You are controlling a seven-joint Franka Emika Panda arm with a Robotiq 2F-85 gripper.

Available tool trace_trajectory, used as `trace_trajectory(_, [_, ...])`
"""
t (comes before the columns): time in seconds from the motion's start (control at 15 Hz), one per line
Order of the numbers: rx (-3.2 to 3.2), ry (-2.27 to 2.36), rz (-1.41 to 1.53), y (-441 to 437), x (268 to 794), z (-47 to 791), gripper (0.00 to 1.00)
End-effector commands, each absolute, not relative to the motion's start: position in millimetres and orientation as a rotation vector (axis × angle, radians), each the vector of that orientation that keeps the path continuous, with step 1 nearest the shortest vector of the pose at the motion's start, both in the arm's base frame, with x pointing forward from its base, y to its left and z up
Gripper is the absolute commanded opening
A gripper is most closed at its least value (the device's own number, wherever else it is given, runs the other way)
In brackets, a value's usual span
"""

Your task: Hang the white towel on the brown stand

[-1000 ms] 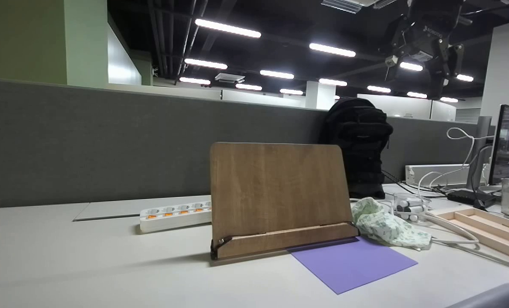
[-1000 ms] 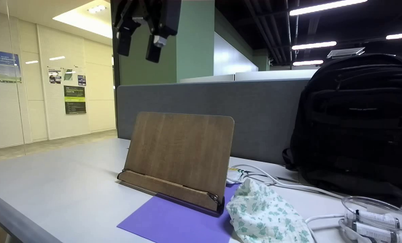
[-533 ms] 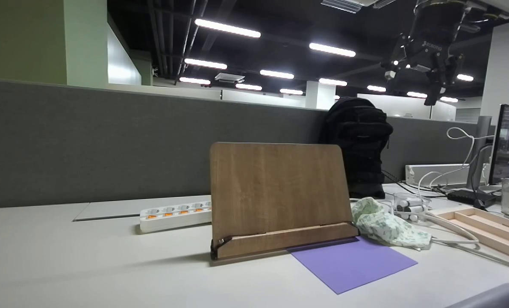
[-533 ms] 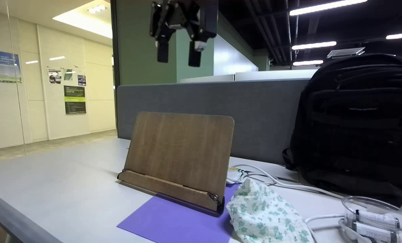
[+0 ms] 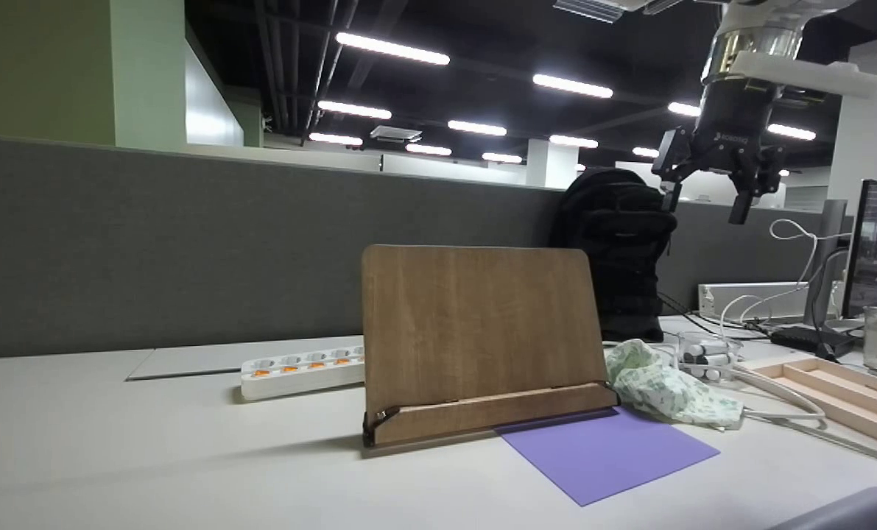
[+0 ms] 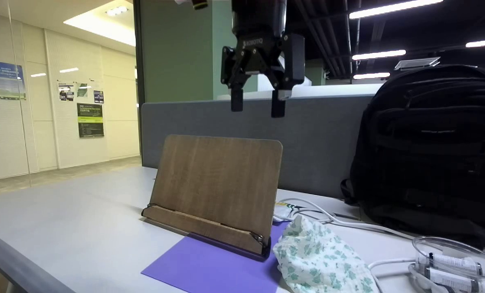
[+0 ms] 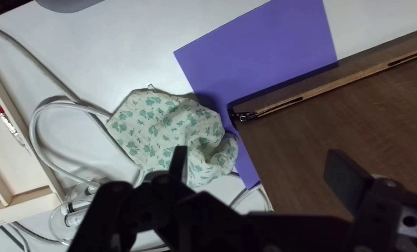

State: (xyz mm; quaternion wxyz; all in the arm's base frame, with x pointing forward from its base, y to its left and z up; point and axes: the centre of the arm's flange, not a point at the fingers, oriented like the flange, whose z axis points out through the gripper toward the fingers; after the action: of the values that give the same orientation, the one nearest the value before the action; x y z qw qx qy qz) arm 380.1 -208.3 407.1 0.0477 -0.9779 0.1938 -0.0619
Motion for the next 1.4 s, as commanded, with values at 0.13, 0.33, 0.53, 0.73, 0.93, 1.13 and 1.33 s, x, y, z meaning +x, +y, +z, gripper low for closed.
trace_trajectory(0.13, [-3.045, 0.682, -0.126, -229.6, 422.8, 377.9, 1.0])
trace_trajectory(0.33, [-3.053, 0.683, -0.13, -242.9, 438.3, 361.9, 1.0])
trace_trajectory(0.53, [-3.065, 0.677, -0.092, -250.9, 448.9, 345.6, 1.0])
trace_trajectory(0.73, [-3.065, 0.652, -0.079, -241.8, 437.8, 339.7, 1.0])
trace_trajectory(0.93, [-3.066, 0.648, -0.073, -240.6, 437.7, 337.9, 1.0])
trace_trajectory(1.13, [-3.062, 0.696, -0.066, -248.2, 437.6, 331.0, 1.0])
trace_trajectory(1.33, [-3.058, 0.758, 0.028, -262.8, 442.1, 310.3, 1.0])
